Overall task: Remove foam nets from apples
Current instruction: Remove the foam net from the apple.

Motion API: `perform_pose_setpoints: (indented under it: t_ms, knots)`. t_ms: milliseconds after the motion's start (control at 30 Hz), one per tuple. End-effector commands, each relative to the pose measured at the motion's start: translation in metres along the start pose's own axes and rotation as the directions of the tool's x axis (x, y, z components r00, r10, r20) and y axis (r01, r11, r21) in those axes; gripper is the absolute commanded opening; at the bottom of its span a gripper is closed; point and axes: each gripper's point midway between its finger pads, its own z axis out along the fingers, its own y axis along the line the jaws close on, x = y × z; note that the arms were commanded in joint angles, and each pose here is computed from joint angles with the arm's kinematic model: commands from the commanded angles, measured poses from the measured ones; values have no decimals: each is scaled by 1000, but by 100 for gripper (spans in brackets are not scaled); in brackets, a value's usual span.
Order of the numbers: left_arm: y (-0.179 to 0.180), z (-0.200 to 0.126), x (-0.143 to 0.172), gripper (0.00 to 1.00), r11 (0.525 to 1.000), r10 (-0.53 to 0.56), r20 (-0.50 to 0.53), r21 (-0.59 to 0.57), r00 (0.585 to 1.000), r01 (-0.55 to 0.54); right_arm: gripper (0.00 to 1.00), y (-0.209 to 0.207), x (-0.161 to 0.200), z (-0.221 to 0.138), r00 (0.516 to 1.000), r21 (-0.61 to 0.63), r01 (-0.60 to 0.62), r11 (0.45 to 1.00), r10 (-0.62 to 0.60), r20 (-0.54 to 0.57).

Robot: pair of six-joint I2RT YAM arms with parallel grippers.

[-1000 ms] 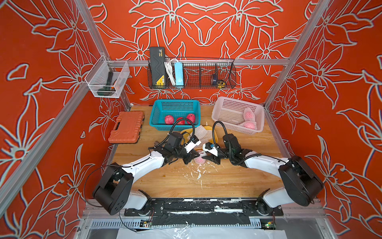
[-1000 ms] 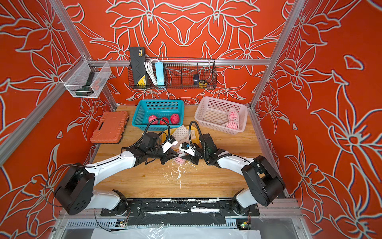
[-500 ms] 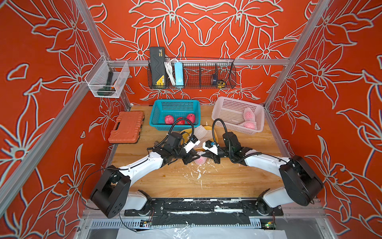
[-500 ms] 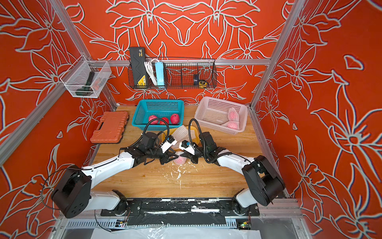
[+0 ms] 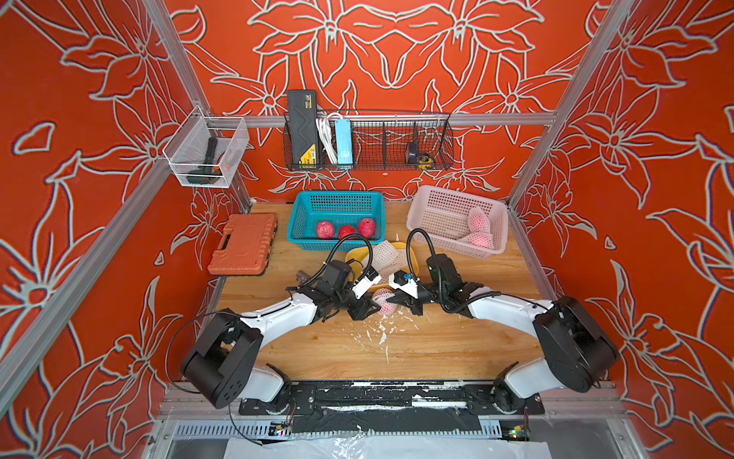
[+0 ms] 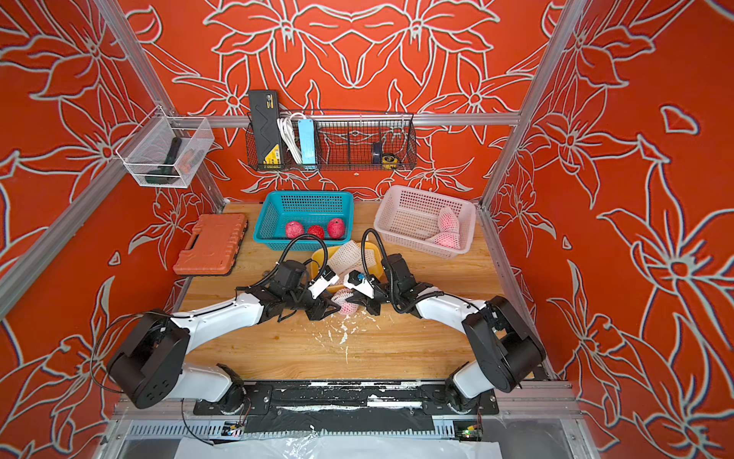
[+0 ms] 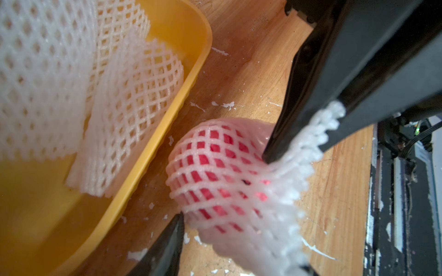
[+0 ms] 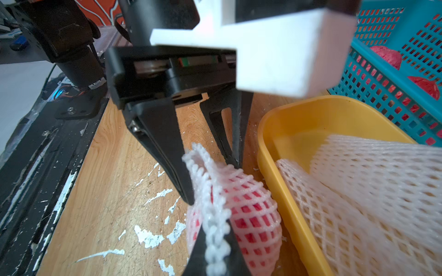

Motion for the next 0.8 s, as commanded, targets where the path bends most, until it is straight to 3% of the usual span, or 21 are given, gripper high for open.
perform_pose_setpoints:
  t_ms: [0, 267, 400, 467, 633, 767]
  knots:
    - [-8, -4, -24, 44, 998, 49, 74, 43, 996, -52, 11, -1, -11, -1, 1000, -22, 0, 1000, 0, 26]
    - [-19, -10, -32, 20, 994, 57, 114, 88, 992, -67, 15, -5, -14, 0, 1000, -8, -20, 1000, 20, 23]
    - [-20, -12, -32, 16, 994, 60, 113, 85, 992, -70, 23, -11, -10, -3, 1000, 30, -26, 999, 27, -14]
    - [-19, -12, -28, 15, 994, 57, 103, 82, 993, -65, 36, -13, -3, -4, 998, 53, -30, 998, 32, -48]
    - [-23, -15, -25, 14, 994, 55, 107, 86, 993, -64, 56, -16, 12, -11, 993, 109, -53, 993, 64, -100]
    - [-24, -16, -21, 14, 994, 60, 106, 86, 993, -69, 56, -12, 18, -12, 992, 90, -59, 994, 68, -111]
